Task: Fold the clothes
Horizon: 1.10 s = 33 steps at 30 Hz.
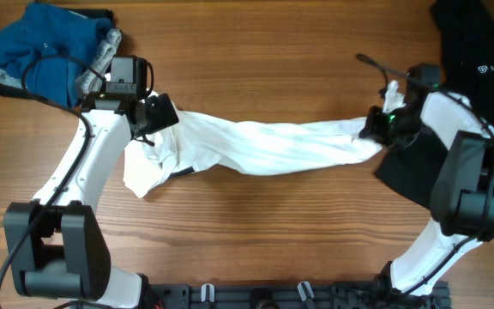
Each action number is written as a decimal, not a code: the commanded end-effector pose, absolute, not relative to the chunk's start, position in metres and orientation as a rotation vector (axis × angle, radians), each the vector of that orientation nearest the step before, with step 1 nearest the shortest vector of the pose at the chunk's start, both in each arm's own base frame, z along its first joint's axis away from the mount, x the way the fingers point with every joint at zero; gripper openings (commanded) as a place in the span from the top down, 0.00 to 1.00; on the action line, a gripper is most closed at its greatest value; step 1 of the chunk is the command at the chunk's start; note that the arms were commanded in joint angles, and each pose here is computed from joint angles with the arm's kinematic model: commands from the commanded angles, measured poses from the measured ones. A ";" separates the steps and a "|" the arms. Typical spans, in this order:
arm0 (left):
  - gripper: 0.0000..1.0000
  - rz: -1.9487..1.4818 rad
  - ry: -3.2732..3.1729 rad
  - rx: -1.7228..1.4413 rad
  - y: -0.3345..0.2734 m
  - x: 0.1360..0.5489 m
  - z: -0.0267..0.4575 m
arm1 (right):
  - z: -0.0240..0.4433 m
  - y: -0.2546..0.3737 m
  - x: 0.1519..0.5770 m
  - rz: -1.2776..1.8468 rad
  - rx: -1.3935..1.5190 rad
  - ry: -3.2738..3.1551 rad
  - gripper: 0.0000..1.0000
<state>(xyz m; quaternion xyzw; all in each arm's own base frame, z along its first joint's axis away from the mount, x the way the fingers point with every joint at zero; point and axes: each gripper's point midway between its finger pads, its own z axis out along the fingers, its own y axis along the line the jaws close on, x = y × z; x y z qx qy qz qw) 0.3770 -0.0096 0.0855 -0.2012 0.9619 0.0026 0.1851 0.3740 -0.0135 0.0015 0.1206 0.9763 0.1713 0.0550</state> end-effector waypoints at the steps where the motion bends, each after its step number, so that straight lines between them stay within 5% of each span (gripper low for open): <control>1: 0.00 -0.008 2.682 -0.527 -0.010 0.389 0.089 | 0.041 -0.069 0.419 0.447 0.429 2.818 0.96; 8: 0.00 -0.018 2.638 -0.489 -0.011 0.400 0.094 | 0.116 -0.104 0.446 0.430 0.351 2.712 0.96; 20: 0.00 -0.018 2.638 -0.488 -0.011 0.401 0.094 | 0.097 0.129 0.419 0.544 -0.267 2.892 0.93; 22: 0.00 -0.018 2.638 -0.488 -0.011 0.400 0.094 | 0.087 0.143 0.414 0.519 -0.306 2.903 0.82; 24: 0.00 -0.018 2.638 -0.488 -0.011 0.400 0.094 | 0.079 0.156 0.408 0.522 -0.354 2.903 0.30; 25: 0.00 -0.018 2.639 -0.488 -0.011 0.400 0.094 | 0.077 0.158 0.407 0.515 -0.370 2.902 0.21; 28: 0.00 -0.015 2.651 -0.489 -0.011 0.398 0.093 | 0.079 0.158 0.409 0.504 -0.368 2.894 0.06; 33: 0.00 -0.141 2.829 -0.369 -0.032 0.365 0.079 | 0.096 0.137 0.429 0.493 -0.298 2.852 0.01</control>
